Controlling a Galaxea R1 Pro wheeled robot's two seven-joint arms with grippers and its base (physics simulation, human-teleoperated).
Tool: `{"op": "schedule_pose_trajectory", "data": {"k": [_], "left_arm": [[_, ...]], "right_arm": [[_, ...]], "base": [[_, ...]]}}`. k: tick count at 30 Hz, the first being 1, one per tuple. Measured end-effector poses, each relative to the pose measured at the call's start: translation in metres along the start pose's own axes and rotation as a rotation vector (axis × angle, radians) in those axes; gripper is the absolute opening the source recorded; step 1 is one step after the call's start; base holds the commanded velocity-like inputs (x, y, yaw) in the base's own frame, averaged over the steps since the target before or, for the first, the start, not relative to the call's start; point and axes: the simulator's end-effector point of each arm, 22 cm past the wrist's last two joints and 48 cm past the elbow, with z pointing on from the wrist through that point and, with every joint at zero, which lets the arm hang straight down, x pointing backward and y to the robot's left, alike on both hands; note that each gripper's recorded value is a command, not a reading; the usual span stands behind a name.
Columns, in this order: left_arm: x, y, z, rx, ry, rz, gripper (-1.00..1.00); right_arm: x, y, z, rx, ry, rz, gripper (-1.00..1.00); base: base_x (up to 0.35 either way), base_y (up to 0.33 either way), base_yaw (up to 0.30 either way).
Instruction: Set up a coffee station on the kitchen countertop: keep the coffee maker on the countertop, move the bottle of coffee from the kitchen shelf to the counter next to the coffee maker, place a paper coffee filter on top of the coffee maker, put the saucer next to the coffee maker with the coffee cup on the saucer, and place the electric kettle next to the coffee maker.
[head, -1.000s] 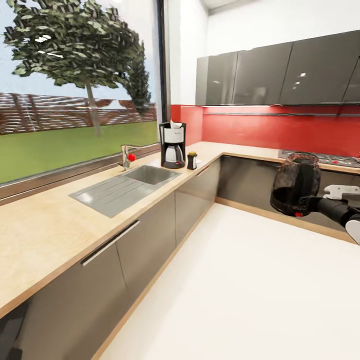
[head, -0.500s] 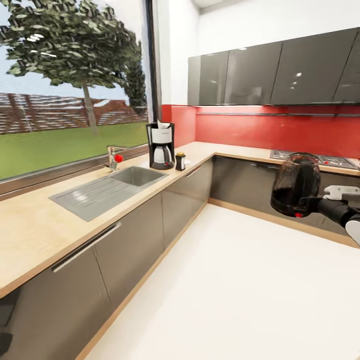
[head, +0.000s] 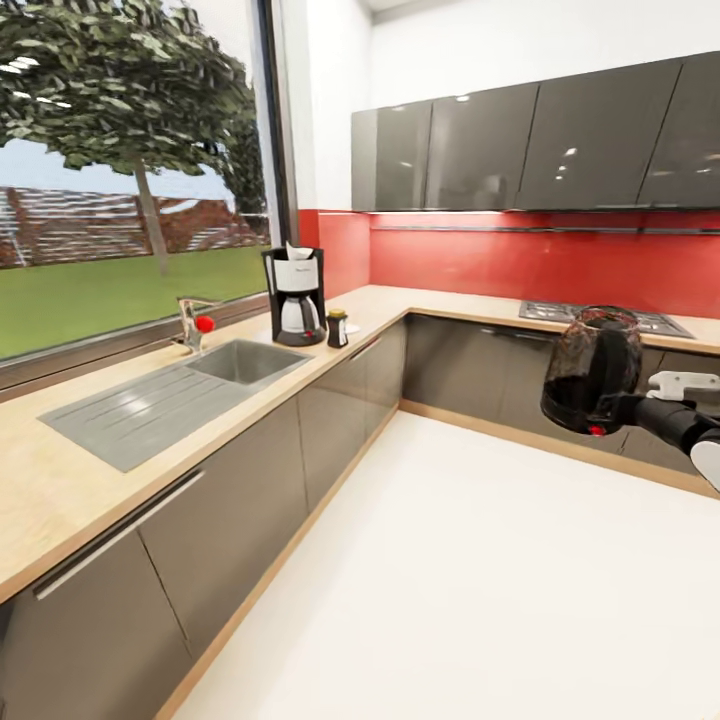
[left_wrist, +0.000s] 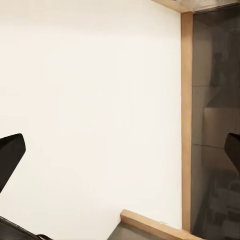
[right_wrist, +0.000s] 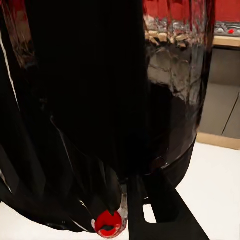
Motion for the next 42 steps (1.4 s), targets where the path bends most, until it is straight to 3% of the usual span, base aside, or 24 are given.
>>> {"op": "schedule_pose_trajectory", "data": {"k": [16,42], "left_arm": [[-0.0002,0.0,0.0,0.0,-0.001,0.0,1.0],[-0.0007,0.0002,-0.0001,-0.001,-0.001,0.0,1.0]], "right_arm": [[0.0006,-0.0001,0.0,0.0,0.001,-0.001,-1.0],[0.001,0.0,0.0001,0.0,0.002,0.0,-1.0]], "base": [[0.325,-0.059,0.0],[0.23,-0.173,0.0]]}}
